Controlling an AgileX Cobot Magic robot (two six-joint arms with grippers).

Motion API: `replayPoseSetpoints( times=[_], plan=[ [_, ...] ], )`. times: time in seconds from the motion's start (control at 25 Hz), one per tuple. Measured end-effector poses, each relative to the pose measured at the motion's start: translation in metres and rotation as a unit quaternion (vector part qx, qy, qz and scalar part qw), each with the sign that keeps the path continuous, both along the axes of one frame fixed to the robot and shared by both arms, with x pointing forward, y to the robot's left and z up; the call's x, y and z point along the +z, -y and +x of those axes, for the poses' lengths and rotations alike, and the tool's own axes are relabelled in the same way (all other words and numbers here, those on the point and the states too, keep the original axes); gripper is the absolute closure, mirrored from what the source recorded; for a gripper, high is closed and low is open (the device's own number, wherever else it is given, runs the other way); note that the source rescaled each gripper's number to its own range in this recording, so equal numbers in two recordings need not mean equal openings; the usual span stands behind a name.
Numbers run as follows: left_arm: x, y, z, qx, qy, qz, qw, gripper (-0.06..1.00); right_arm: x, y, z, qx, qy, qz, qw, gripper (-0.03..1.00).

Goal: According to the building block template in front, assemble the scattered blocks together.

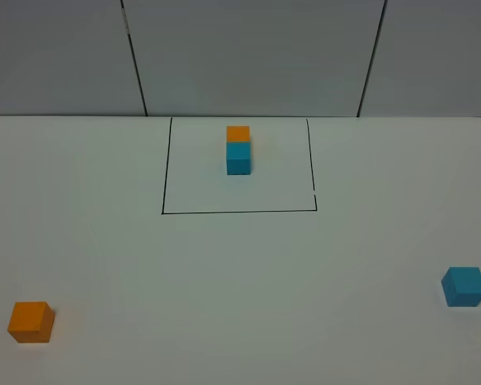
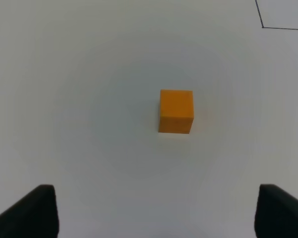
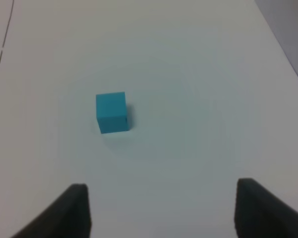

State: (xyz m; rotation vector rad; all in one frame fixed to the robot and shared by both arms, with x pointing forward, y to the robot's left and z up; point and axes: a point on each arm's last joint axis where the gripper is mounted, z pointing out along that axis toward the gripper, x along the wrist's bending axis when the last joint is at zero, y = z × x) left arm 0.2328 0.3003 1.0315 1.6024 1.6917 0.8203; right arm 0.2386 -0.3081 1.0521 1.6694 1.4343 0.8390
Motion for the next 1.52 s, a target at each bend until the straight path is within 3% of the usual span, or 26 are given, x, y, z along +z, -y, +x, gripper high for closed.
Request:
replayPoseSetpoints(
  times=[1.52],
  plan=[
    [0.0,0.0,0.0,0.0,0.0,0.0,1.0,-0.03,0.0,0.0,0.0,0.0,0.0,0.0,1.0,0.4]
  ],
)
